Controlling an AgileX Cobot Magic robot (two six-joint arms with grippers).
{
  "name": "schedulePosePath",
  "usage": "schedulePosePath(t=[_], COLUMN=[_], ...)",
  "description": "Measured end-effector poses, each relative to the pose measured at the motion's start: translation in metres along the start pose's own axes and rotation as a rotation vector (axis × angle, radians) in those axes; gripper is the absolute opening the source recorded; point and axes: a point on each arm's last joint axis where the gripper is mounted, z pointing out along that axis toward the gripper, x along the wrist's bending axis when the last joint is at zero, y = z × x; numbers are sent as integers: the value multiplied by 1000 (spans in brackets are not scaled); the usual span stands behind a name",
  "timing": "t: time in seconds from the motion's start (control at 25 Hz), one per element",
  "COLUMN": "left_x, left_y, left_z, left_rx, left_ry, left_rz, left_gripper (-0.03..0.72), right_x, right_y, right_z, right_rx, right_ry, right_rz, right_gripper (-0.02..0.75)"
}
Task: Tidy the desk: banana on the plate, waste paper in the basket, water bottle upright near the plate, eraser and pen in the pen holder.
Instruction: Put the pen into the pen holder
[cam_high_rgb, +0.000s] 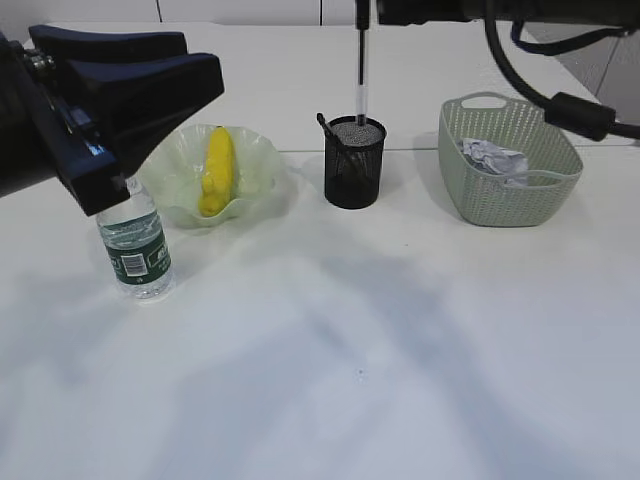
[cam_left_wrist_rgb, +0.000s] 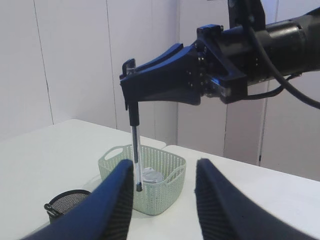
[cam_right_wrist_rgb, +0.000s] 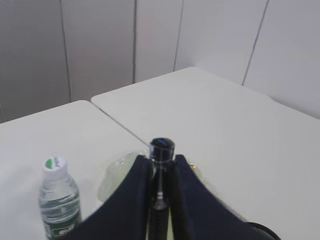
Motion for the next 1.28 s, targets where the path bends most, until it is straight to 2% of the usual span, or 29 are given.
schedulePosePath(t=[0.16, 0.32, 0.68, 1.28], left_x=[0, 0, 6, 10], left_y=[0, 0, -6, -13], left_z=[0, 0, 0, -1], left_rx=[3, 5, 63, 138], left_ry=[2, 3, 62, 108], left_rz=[0, 0, -25, -29], left_gripper=[298, 298, 298, 298], right_x=[-24, -41, -61, -101], right_y=[-4, -10, -38, -91], right_z=[-8, -2, 41, 115], right_rx=[3, 1, 46, 77], right_ry=[-61, -62, -42, -43], right_rz=[9, 26, 36, 39], right_gripper=[67, 67, 67, 67])
